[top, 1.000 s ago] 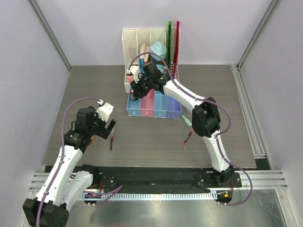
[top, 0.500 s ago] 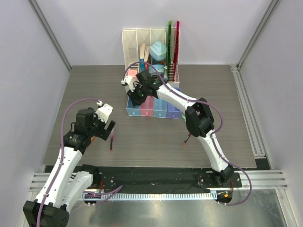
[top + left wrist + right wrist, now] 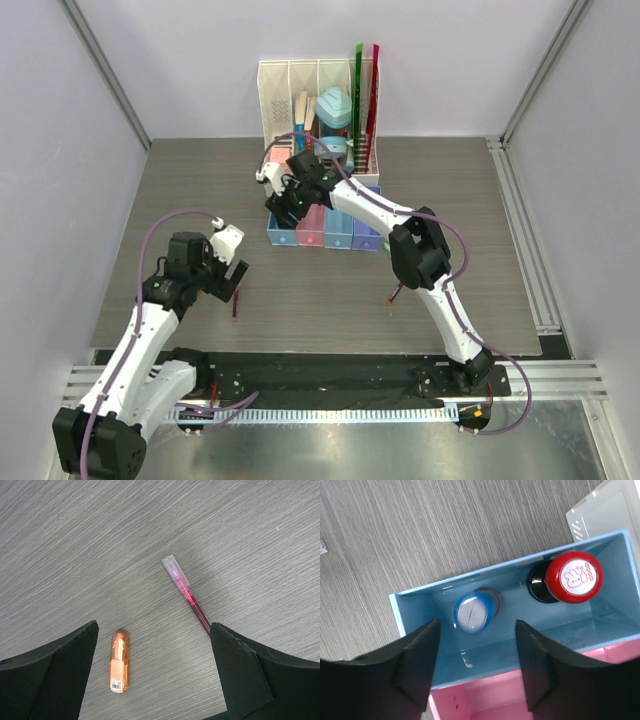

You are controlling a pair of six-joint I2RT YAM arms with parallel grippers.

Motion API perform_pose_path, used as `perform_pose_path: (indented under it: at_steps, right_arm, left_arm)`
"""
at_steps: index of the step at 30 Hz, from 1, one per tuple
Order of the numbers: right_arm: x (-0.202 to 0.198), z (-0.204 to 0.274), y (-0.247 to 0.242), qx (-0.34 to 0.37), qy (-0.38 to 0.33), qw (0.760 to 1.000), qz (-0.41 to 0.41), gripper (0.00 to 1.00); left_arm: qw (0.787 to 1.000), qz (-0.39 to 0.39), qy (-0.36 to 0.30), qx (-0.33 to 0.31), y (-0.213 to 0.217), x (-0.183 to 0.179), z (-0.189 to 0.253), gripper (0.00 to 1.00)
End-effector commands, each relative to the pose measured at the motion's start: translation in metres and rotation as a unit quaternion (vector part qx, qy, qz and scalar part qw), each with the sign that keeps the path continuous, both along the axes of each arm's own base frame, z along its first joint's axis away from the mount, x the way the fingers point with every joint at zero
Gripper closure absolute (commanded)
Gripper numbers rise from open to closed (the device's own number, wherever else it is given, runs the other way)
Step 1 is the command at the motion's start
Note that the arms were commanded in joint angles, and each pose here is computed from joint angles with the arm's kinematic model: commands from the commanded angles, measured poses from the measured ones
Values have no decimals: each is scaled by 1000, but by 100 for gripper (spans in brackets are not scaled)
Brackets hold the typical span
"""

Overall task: Sort the stationery into containers
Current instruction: Place the stationery in the storage box.

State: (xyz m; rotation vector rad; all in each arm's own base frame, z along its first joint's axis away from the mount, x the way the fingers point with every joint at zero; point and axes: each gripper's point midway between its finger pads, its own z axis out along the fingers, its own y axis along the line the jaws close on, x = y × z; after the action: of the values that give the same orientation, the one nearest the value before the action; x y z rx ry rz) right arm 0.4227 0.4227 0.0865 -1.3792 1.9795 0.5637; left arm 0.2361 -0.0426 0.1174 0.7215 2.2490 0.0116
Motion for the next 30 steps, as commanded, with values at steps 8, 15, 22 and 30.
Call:
perform_pose_path:
  at_steps: [8, 15, 22, 30]
  right_arm:
    - [-5, 113, 1, 66, -68, 995, -18, 24]
    - [-31, 183, -63, 70, -119, 984, -113, 22]
    - [-82, 193, -146, 50, -143, 975, -162, 21]
    - [-122, 105, -234, 11, -57, 978, -199, 21]
  left_arm:
    - [999, -35, 30, 0, -9, 8, -27, 10]
    - [997, -58, 56, 17, -10, 14, -41, 10]
    - [993, -68, 90, 21, -12, 17, -58, 11]
    - [992, -69, 104, 18, -16, 26, -65, 19]
